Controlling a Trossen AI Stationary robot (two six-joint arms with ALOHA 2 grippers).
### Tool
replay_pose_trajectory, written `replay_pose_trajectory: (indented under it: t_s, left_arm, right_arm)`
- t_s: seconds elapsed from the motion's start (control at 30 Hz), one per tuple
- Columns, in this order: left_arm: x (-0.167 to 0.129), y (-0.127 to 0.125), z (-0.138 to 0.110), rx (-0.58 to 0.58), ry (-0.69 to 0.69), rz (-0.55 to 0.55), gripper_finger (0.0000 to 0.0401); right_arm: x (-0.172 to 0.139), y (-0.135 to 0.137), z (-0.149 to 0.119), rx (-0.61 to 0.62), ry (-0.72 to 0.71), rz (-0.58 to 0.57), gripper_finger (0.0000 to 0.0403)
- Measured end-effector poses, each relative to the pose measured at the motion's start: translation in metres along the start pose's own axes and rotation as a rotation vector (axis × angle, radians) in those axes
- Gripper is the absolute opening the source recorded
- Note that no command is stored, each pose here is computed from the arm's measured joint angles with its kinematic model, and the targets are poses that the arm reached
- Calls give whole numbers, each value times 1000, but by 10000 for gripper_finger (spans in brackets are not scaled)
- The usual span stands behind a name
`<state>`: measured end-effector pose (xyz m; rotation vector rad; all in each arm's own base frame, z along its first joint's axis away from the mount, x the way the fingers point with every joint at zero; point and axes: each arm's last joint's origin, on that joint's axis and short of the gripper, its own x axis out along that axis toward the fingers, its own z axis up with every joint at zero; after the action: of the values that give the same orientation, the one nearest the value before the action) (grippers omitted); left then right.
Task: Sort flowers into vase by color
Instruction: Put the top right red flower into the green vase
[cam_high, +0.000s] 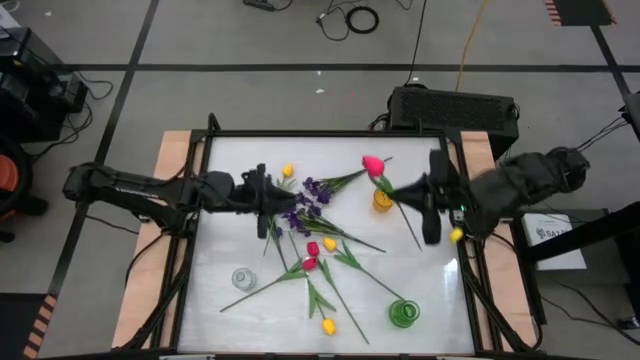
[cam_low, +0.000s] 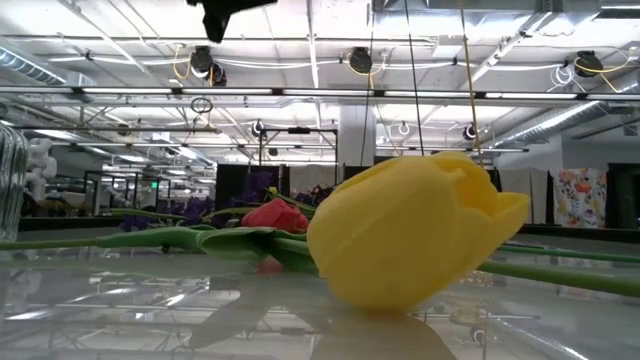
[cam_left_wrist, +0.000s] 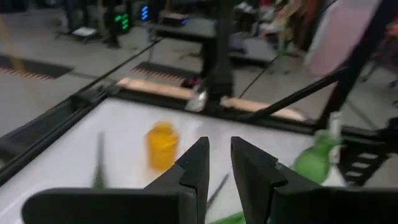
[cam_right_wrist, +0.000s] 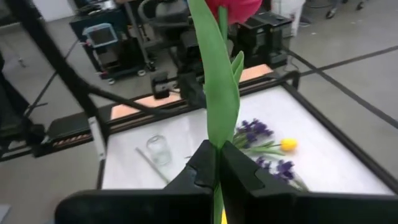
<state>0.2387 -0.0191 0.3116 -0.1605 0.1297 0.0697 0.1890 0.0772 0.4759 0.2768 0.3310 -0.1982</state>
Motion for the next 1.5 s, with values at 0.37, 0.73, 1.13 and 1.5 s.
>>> replay_pose_trajectory:
  t_s: [0.37, 0.73, 1.13, 1.5]
  left_arm:
    - [42, -32, -11, -59, -176, -162, 77]
    - [104, -60, -11, -80, -94, -169, 203]
    - [131, -98, -15, -25, -245, -357, 287]
    - [147, -101, -39, -28, -263, -349, 302]
  right_arm:
    - [-11, 20, -31, -58, -40, -137, 0]
    - [26, 40, -66, -49, -194, -125, 0]
    - [34, 65, -54, -136, -304, 60, 0]
    - [50, 70, -52, -118, -343, 36, 0]
